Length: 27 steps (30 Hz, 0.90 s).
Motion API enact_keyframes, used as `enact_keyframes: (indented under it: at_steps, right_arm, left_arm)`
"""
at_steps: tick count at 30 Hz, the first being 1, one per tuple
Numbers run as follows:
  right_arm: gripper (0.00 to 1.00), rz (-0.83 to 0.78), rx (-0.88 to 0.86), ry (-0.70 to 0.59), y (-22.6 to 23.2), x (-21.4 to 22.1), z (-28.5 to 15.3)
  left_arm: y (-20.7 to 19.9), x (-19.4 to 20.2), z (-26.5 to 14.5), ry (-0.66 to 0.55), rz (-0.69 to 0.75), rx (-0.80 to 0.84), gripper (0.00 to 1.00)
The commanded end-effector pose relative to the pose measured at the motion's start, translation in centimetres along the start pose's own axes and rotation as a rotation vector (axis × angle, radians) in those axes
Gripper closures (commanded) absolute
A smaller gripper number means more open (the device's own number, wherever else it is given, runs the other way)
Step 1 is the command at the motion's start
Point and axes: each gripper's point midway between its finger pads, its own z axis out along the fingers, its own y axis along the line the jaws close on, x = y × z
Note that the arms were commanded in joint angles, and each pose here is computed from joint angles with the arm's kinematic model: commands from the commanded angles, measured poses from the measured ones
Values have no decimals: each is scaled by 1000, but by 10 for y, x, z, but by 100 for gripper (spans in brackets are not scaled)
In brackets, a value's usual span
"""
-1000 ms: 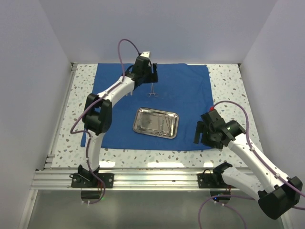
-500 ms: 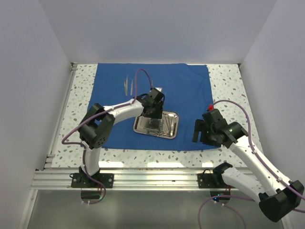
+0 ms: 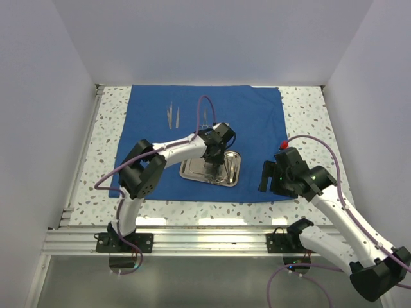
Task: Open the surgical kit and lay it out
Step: Pick up the medical item from the container.
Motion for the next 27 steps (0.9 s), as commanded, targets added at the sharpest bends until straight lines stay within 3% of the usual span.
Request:
enact_keyframes:
  at_steps: [1, 5, 7, 8, 9, 12, 21, 25, 27]
  right_arm:
    - [19, 2, -21, -28, 4, -6, -6]
    - [19, 4, -21, -26, 3, -5, -7]
    - [19, 6, -21, -26, 3, -5, -7]
    - [19, 9, -19, -25, 2, -5, -7]
    - [19, 9, -17, -23, 2, -4, -7]
    - [19, 10, -17, -23, 1, -3, -8]
    - [19, 9, -9, -13, 1, -2, -5]
    - [19, 9, -2, -10, 1, -3, -5]
    - [19, 6, -2, -10, 1, -3, -4]
  left_arm:
    - [32, 31, 15, 116, 23, -166, 67]
    - [36, 33, 22, 144, 28, -207, 71]
    - [36, 36, 28, 157, 33, -207, 79]
    - [37, 38, 31, 164, 38, -206, 83]
    - [36, 38, 33, 167, 40, -201, 100]
    - [37, 35, 42, 172, 36, -166, 100]
    - [41, -43, 35, 41, 2, -86, 100]
    - [43, -52, 31, 38, 16, -112, 100]
    - [43, -54, 23, 22, 15, -118, 92]
